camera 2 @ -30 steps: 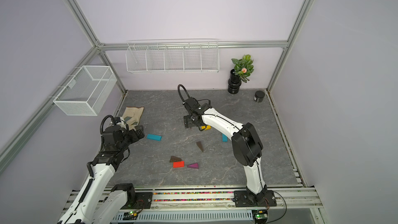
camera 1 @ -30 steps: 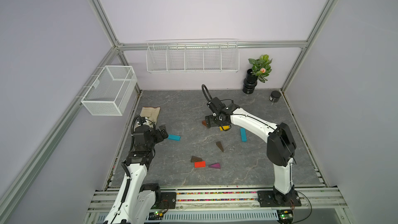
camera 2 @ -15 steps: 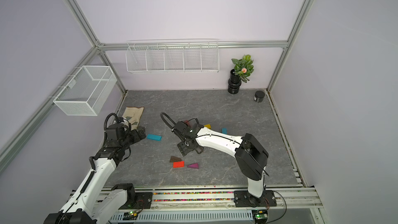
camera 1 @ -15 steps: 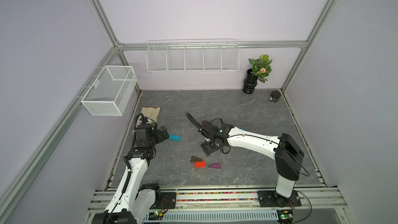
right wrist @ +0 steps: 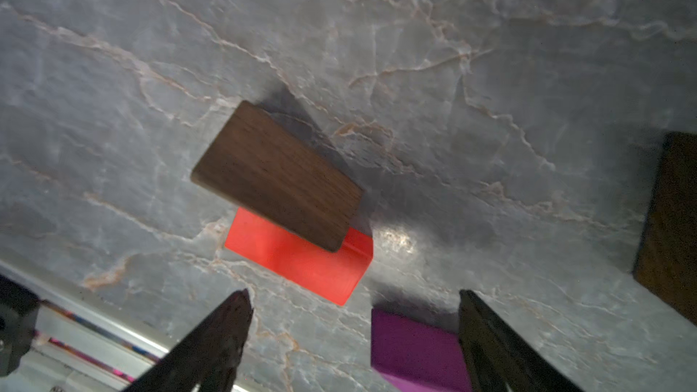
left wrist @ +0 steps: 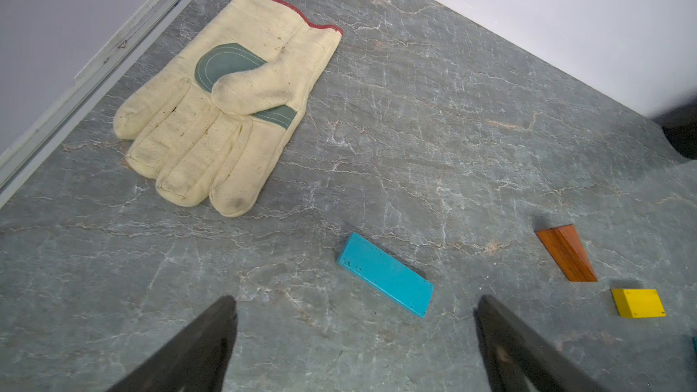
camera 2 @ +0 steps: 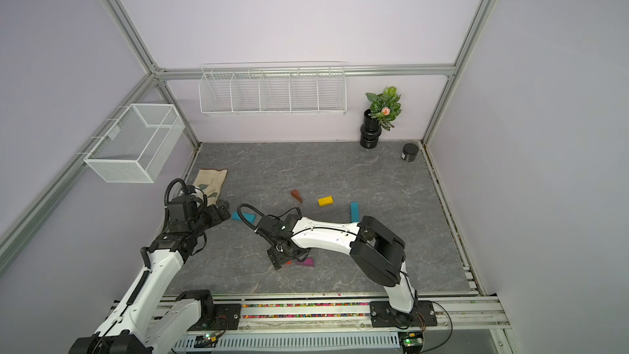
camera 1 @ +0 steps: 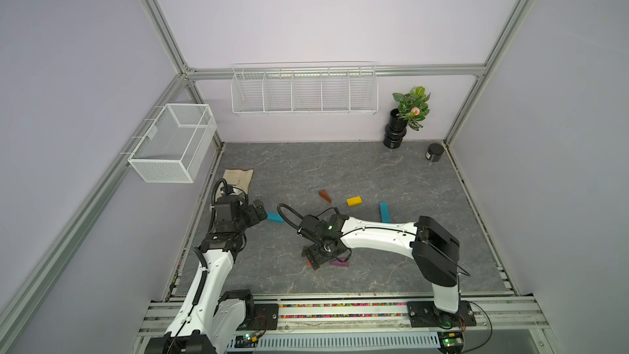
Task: Assemble a small pinwheel with building blocks
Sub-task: Pick up the building block from the center of the board.
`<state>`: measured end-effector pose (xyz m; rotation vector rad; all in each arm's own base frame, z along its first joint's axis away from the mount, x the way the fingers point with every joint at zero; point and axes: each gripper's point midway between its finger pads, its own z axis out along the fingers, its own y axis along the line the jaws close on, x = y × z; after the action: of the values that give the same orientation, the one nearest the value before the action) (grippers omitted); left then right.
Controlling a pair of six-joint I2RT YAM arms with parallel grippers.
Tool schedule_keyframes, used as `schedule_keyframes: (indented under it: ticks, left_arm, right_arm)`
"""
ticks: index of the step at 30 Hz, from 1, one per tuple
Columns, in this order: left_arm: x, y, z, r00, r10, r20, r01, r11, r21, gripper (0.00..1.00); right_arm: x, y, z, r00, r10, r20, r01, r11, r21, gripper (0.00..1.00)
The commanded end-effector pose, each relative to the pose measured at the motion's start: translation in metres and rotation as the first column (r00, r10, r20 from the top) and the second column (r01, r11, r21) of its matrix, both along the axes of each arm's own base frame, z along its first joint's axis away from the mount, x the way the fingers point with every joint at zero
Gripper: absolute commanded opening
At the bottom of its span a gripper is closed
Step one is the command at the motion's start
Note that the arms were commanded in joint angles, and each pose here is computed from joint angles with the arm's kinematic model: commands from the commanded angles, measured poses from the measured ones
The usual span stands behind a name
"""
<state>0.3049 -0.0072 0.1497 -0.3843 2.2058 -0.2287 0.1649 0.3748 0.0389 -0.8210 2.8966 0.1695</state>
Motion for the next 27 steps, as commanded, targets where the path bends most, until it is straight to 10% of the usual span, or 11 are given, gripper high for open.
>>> schedule_keyframes:
  ticks: [1,13,27]
  left_arm:
    - [0.002,0.000,0.015,1.000,0.009,0.030,-0.009,1.000,-0.011,1.00]
    - [0.004,-0.003,0.017,0.999,-0.001,0.049,0.002,1.000,-0.020,1.00]
    - [0.004,-0.004,0.014,0.999,-0.006,0.039,0.006,1.000,-0.023,1.00]
  right_arm:
    - [-0.005,0.011,-0.001,0.999,-0.041,-0.031,0.042,0.999,0.005,0.90]
    - [-0.009,0.014,-0.020,0.995,-0.069,-0.076,0.065,0.996,-0.053,0.88]
    - [-0.002,-0.004,-0.019,0.997,-0.076,-0.028,0.073,0.993,-0.094,0.57]
